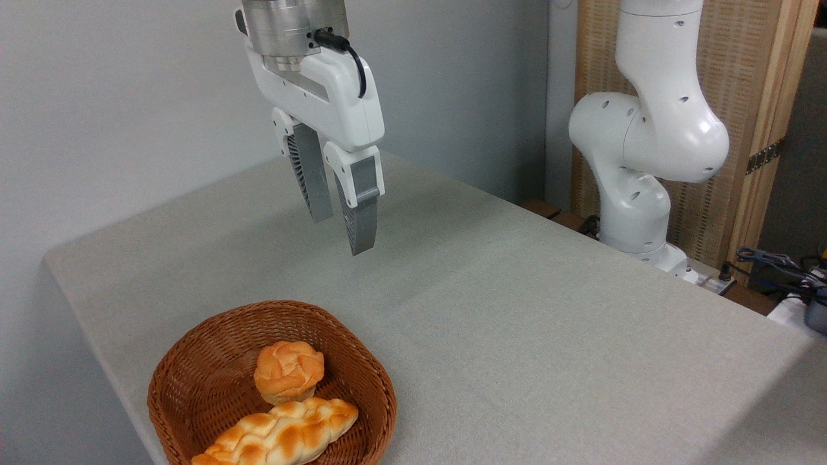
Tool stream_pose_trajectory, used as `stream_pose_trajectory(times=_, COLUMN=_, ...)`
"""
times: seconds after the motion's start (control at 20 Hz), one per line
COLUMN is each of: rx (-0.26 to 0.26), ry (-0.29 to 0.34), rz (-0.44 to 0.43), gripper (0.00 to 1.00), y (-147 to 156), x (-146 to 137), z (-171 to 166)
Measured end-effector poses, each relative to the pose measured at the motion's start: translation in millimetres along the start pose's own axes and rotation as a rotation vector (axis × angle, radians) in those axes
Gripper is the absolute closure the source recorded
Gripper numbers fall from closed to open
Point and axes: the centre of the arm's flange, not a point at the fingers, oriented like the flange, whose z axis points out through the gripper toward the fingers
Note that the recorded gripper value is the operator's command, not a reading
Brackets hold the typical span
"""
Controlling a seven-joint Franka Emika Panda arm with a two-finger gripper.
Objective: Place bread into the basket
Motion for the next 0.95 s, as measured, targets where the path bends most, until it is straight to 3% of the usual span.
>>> stream_pose_trajectory(times=0.95, rx=-0.008, ry=-0.003, rz=-0.021, gripper=0.0, y=-3.6, x=-0.4, z=4.9)
